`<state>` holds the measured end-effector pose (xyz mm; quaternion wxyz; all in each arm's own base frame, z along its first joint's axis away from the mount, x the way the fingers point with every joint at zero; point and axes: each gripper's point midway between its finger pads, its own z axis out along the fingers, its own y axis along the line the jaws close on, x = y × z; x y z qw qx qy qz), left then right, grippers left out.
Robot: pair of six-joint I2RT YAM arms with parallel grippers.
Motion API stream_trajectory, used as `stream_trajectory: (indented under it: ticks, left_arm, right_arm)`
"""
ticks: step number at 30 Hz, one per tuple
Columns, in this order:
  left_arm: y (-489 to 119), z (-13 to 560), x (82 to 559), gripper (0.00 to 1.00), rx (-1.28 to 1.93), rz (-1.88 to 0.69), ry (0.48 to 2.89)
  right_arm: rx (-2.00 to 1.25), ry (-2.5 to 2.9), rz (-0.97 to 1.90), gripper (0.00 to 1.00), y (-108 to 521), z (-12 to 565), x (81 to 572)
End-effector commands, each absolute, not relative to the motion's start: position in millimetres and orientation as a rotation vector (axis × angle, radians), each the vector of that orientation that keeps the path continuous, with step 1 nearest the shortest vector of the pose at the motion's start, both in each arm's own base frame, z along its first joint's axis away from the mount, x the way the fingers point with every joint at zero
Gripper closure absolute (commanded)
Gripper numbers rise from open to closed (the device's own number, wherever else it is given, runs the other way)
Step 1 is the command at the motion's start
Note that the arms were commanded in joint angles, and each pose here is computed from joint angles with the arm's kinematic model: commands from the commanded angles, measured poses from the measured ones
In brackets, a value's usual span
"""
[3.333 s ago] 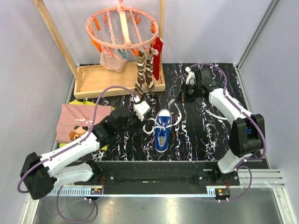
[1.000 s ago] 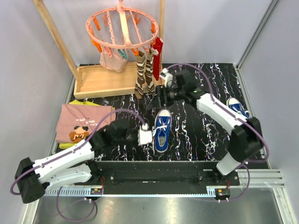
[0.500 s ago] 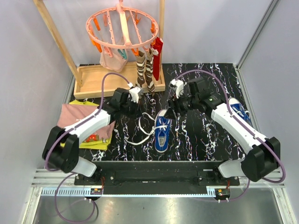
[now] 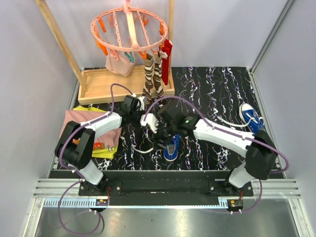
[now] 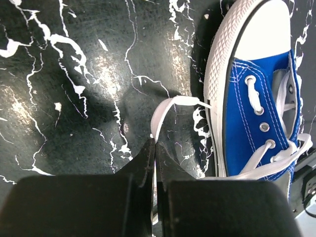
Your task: Tie the shoes
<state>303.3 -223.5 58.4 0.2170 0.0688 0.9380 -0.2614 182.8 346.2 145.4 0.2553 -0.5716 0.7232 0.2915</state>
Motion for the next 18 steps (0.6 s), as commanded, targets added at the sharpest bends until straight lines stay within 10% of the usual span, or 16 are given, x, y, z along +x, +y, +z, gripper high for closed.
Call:
stream_trajectory:
  ticks: [1,18]
  left_arm:
    - [-224.7,67.7,321.1,1.0,0.13,-0.739,2.564]
    - [-215.6,54.8,323.4,1.0,0.081,-0.786,2.61]
  right_arm:
    - [-1.634,1.739,0.705,0.42,396.5,149.0,182.0]
    - [-1.683,1.632,0.659,0.46,446.7,62.7,193.0]
